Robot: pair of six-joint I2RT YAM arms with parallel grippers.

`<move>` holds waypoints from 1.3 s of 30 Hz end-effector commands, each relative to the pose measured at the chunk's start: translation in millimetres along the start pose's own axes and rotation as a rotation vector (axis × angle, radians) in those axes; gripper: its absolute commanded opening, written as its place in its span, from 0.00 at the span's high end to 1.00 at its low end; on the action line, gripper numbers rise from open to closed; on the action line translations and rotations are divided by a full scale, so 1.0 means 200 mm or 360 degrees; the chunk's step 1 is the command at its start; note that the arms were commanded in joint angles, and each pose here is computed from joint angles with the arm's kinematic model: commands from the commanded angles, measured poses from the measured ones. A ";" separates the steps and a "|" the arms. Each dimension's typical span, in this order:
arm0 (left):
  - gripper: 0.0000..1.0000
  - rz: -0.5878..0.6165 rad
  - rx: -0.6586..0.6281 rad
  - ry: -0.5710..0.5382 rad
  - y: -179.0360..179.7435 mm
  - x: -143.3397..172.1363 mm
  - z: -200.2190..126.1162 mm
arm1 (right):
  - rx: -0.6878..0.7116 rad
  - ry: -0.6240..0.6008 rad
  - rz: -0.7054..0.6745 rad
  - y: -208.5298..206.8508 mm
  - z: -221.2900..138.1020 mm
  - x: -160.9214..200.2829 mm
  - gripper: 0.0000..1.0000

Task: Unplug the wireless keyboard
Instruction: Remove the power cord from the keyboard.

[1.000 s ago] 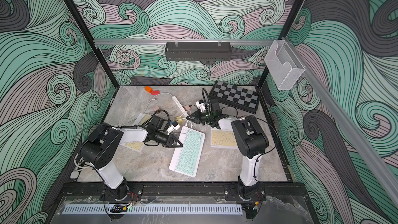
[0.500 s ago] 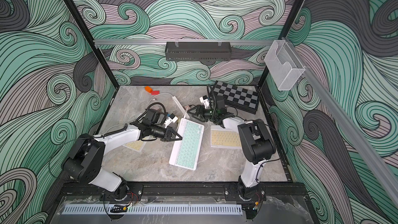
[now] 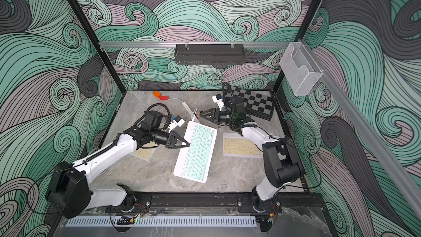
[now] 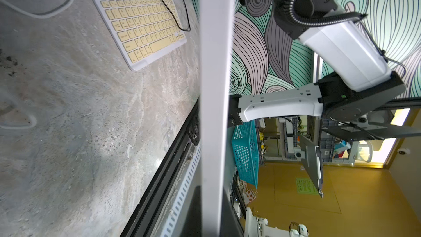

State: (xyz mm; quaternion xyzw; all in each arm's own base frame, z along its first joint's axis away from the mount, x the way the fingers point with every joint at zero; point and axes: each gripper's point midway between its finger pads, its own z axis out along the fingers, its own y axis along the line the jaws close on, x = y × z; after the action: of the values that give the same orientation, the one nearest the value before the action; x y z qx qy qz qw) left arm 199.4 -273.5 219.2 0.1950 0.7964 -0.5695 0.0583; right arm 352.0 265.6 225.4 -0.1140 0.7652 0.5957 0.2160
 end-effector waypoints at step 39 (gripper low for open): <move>1.00 0.0168 0.0021 -0.0044 -0.22 0.00 -0.14 | -0.0367 0.0129 -0.0255 0.52 0.12 0.04 0.80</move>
State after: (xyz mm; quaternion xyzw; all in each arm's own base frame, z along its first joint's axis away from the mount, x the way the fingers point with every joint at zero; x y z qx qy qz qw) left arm 188.2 -260.4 251.5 0.2147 0.7962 -0.5599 0.0800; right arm 301.9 314.0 295.0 -0.2097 0.7002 0.6512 0.2040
